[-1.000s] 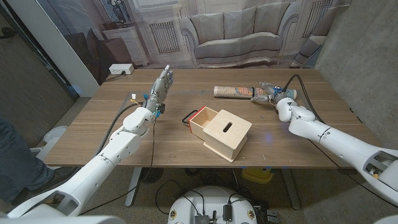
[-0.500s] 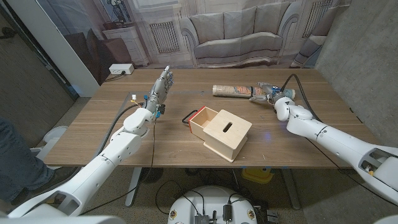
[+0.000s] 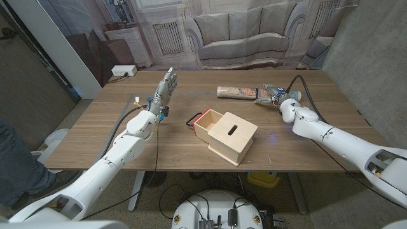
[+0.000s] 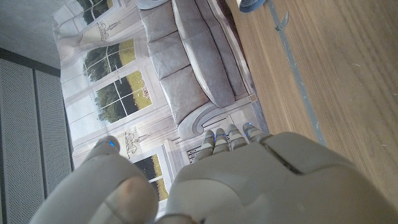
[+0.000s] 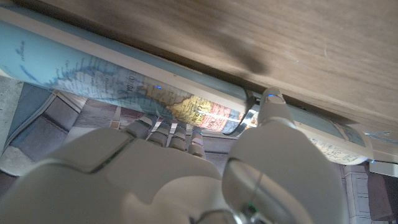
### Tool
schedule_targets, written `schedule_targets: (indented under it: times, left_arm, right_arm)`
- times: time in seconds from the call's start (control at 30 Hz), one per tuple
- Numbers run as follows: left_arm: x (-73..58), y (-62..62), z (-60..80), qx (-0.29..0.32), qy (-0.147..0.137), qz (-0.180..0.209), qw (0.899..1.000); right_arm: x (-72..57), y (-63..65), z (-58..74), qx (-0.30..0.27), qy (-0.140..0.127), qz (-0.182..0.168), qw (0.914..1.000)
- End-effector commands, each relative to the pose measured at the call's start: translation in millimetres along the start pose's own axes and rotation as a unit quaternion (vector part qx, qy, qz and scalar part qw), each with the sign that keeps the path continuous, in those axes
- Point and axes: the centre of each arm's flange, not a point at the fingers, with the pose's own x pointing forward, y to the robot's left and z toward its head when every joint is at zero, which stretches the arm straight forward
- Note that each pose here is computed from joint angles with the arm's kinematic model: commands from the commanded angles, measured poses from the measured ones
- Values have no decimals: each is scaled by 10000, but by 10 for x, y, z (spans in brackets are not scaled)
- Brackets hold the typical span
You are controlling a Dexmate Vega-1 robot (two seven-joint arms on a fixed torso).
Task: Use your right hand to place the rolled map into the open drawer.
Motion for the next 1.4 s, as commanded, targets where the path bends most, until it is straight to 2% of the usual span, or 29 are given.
schedule_targets:
  times: [0.03,0.47,0.63,1.17,1.4]
  left_arm:
    - [46,-14,-18,-60,-10,-78,10000]
    - [113,-28,-62,-100,38,-172,9998]
    - [119,-31,-61,-94,57,-186,9998]
    - [53,-6,-11,-83,24,-150,9999]
    - [25,-13,-1,-92,-13,-147,9998]
  right_arm:
    - [9,9,3,-90,27,77,9999]
    - [-2,48,22,-213,78,113,9997]
    - [6,54,37,-219,59,-5,9997]
    - [-5,37,73,-242,-3,-401,9989]
    - [-19,21,78,-287,33,-440,9986]
